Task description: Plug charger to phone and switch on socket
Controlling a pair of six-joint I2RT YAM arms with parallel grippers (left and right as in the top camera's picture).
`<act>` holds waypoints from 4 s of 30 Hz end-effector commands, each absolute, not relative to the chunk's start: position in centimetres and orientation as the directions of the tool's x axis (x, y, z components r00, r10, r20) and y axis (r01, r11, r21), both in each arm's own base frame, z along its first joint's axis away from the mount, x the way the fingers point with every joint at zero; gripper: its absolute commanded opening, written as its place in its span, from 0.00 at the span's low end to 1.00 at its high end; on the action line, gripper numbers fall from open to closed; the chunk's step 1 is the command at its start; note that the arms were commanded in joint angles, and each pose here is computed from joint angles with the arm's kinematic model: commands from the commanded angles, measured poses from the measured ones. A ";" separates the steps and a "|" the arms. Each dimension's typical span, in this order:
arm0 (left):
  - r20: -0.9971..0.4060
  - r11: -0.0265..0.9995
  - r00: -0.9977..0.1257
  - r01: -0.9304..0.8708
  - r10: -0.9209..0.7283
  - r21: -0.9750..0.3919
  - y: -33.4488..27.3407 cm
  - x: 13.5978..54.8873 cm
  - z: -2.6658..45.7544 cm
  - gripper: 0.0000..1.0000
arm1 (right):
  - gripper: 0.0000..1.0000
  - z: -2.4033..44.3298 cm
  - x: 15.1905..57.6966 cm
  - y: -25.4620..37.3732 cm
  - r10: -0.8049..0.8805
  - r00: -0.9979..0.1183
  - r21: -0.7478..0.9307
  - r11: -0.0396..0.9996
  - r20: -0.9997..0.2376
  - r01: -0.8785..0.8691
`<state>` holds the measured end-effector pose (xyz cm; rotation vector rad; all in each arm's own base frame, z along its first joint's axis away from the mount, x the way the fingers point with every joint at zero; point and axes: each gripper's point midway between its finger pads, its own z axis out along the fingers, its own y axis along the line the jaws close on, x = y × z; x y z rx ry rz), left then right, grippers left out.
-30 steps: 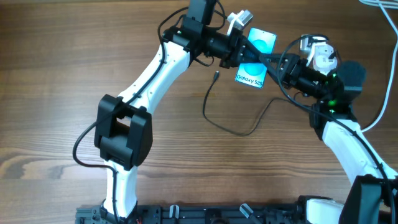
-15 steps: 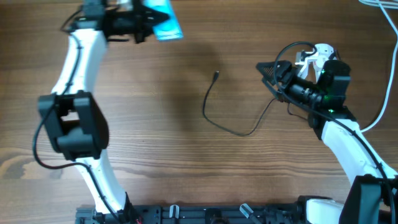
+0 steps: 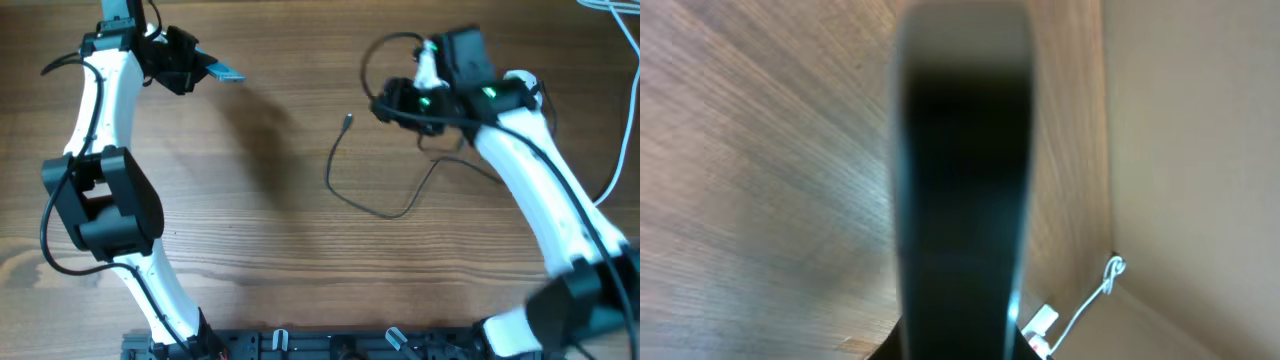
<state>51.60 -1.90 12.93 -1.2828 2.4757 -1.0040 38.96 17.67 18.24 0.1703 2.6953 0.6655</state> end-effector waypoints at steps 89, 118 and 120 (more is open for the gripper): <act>0.099 0.573 -0.766 -0.553 -0.635 -0.605 -7.7 49.2 13.3 0.04 | 0.10 -3.5 40.2 17.8 -0.047 -0.998 0.011 0.999 -0.034 -0.047; -0.175 0.211 -0.985 0.169 -0.010 -0.963 -18.5 43.9 24.4 0.04 | 0.04 25.1 29.4 27.5 -0.311 -0.814 0.824 0.136 -0.491 -0.550; -0.229 0.208 -0.973 0.224 0.003 -0.952 -18.8 43.4 25.4 0.04 | 0.04 23.9 28.9 27.3 -0.316 -0.829 0.841 0.142 -0.462 -0.523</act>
